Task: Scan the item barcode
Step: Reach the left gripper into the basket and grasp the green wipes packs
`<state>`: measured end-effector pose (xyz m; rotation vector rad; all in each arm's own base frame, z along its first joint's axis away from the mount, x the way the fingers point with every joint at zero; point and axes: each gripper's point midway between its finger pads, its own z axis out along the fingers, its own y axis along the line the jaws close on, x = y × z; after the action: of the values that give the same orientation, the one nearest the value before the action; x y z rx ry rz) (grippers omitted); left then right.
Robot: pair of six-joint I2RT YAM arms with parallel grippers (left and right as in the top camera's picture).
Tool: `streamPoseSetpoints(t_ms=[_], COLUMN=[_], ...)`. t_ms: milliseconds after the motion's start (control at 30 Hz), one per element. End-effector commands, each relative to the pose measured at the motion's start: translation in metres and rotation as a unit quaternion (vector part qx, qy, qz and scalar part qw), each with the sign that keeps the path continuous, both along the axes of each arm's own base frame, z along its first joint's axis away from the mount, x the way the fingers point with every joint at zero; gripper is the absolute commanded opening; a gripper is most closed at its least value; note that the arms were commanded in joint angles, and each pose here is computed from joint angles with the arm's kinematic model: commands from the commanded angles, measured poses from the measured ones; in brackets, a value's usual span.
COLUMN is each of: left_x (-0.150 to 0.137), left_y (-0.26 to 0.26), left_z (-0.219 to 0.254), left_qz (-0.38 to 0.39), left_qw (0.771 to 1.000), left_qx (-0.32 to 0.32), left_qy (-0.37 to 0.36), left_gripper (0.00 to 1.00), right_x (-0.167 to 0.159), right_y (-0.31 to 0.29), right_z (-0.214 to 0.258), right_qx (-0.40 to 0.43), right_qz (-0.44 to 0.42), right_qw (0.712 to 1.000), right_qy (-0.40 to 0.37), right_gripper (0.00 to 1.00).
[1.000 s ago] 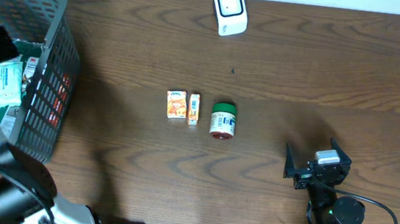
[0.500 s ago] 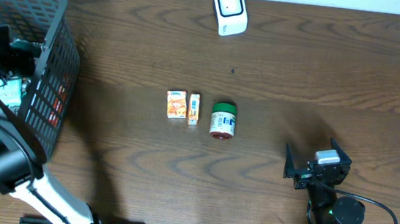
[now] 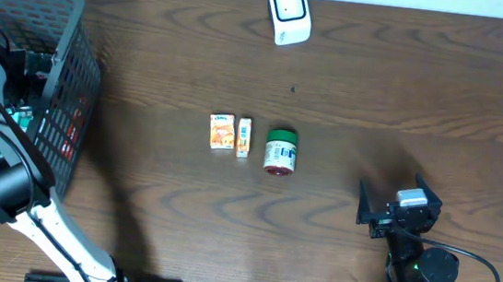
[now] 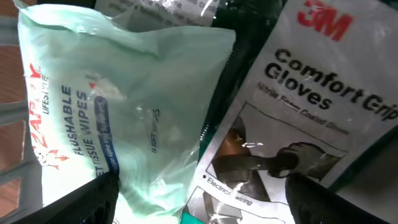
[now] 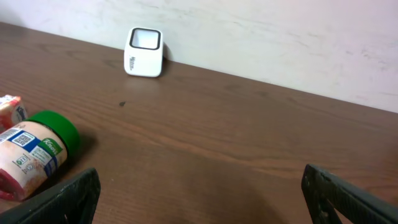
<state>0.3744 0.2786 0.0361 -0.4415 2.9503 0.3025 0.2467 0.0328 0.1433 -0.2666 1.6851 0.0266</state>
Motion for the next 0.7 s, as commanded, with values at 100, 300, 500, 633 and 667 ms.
streamPoseSetpoints(t_ms=[100, 300, 500, 633, 667], left_x=[-0.002, 0.01, 0.002, -0.01, -0.012], left_y=[-0.008, -0.019, -0.018, -0.021, -0.02], left_z=[-0.014, 0.033, 0.041, 0.029, 0.026], left_qz=[-0.001, -0.015, -0.013, -0.042, -0.041], left_qw=[0.999, 0.997, 0.998, 0.998, 0.999], left_qx=[-0.037, -0.046, -0.037, -0.037, -0.031], left_qy=[-0.001, -0.064, -0.054, -0.024, -0.017], left_gripper=[0.86, 0.87, 0.86, 0.87, 0.87], right_x=[0.0, 0.0, 0.0, 0.0, 0.0], right_y=[-0.001, -0.001, -0.001, -0.001, -0.001], right_z=[-0.001, -0.001, 0.0, 0.0, 0.0], right_qx=[0.007, 0.007, 0.007, 0.007, 0.007], right_qz=[-0.003, -0.003, -0.003, -0.003, -0.003], right_qw=[1.0, 1.0, 1.0, 1.0, 1.0], right_qy=[0.002, 0.002, 0.002, 0.002, 0.002], right_gripper=[0.99, 0.99, 0.99, 0.99, 0.99])
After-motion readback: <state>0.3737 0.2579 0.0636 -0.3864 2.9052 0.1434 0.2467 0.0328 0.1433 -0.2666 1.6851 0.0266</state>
